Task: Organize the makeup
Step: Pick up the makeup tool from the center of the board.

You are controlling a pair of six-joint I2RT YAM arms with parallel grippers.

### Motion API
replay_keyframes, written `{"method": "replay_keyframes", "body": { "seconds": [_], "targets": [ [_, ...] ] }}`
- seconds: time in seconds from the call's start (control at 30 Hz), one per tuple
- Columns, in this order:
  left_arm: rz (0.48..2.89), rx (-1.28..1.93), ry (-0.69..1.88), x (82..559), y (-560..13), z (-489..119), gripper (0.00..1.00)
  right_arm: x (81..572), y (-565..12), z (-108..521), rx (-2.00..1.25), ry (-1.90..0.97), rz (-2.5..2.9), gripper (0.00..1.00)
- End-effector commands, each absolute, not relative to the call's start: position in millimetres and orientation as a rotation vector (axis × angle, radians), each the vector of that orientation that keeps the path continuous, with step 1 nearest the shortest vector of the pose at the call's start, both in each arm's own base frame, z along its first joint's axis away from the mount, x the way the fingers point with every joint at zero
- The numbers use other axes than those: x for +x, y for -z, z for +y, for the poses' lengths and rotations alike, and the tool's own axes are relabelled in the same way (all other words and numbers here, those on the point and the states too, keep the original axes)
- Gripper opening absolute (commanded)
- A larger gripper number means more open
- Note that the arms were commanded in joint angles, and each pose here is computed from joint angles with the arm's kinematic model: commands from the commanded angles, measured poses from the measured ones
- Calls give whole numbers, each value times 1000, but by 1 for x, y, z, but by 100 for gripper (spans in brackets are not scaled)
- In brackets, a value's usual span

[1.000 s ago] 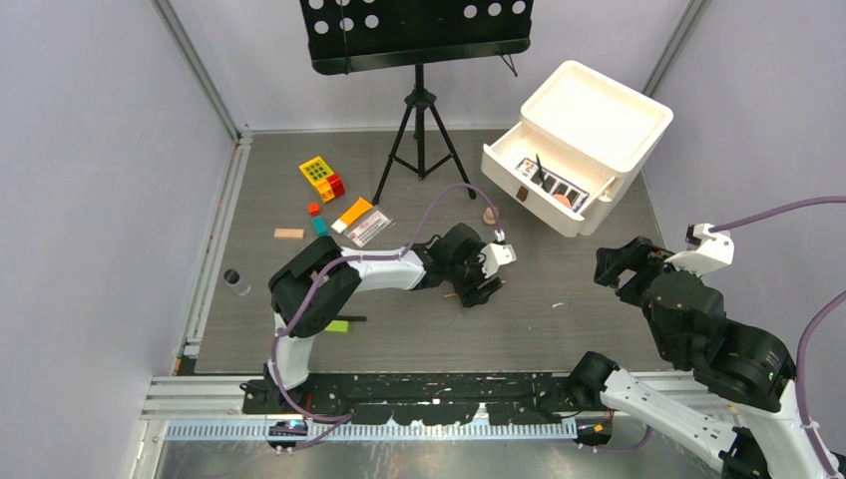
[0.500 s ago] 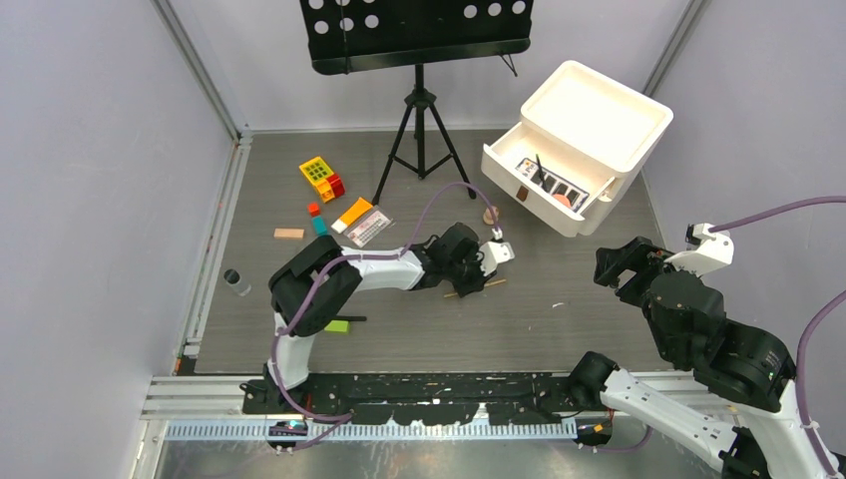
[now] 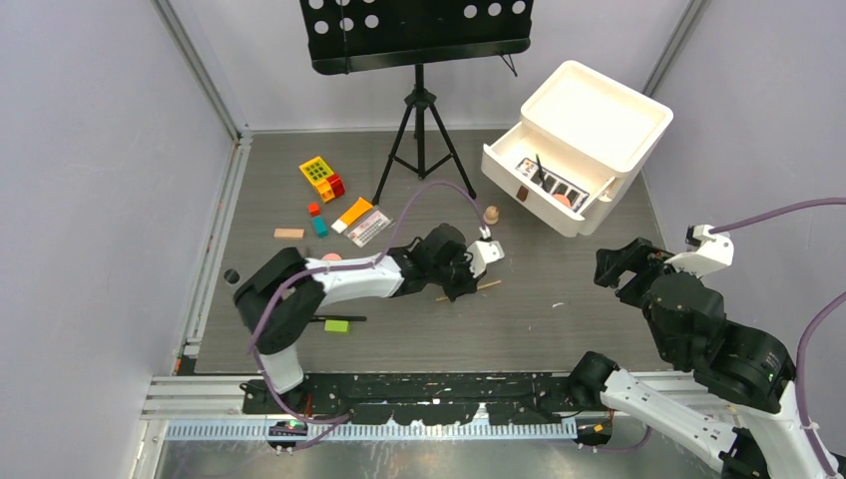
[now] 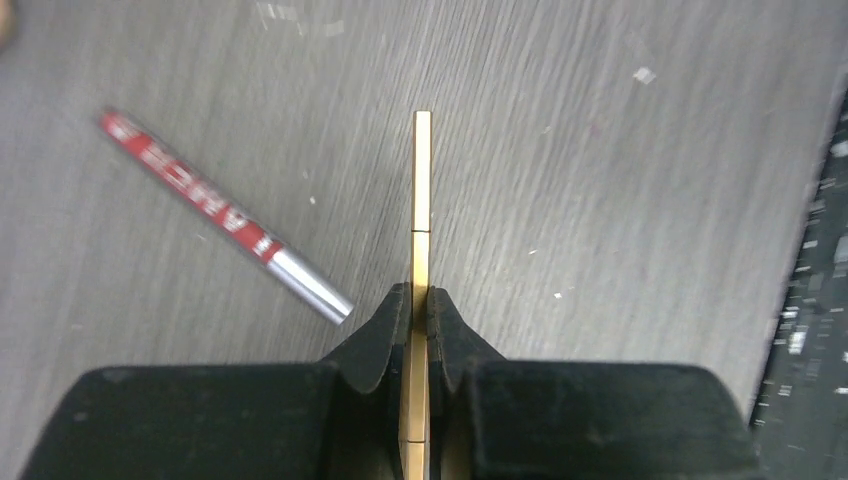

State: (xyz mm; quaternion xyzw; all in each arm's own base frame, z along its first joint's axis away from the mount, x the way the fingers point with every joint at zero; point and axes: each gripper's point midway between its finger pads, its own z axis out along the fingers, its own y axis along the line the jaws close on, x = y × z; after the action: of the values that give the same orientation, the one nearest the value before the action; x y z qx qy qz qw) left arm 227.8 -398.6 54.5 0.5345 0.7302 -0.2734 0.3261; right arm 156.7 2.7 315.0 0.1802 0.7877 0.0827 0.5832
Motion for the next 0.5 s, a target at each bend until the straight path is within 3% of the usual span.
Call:
{"method": "replay_keyframes", "body": {
  "seconds": [0.0, 0.2, 0.47],
  "targets": [
    [1723, 1316, 815, 223, -142, -408, 0, 158, -320, 2, 451, -219, 1807, 82],
    [1580, 1265, 844, 219, -212, -405, 0, 158, -320, 2, 449, -220, 1809, 82],
    [1534, 915, 935, 262, -311, -429, 0, 155, -320, 3, 462, -257, 1806, 81]
  ]
}}
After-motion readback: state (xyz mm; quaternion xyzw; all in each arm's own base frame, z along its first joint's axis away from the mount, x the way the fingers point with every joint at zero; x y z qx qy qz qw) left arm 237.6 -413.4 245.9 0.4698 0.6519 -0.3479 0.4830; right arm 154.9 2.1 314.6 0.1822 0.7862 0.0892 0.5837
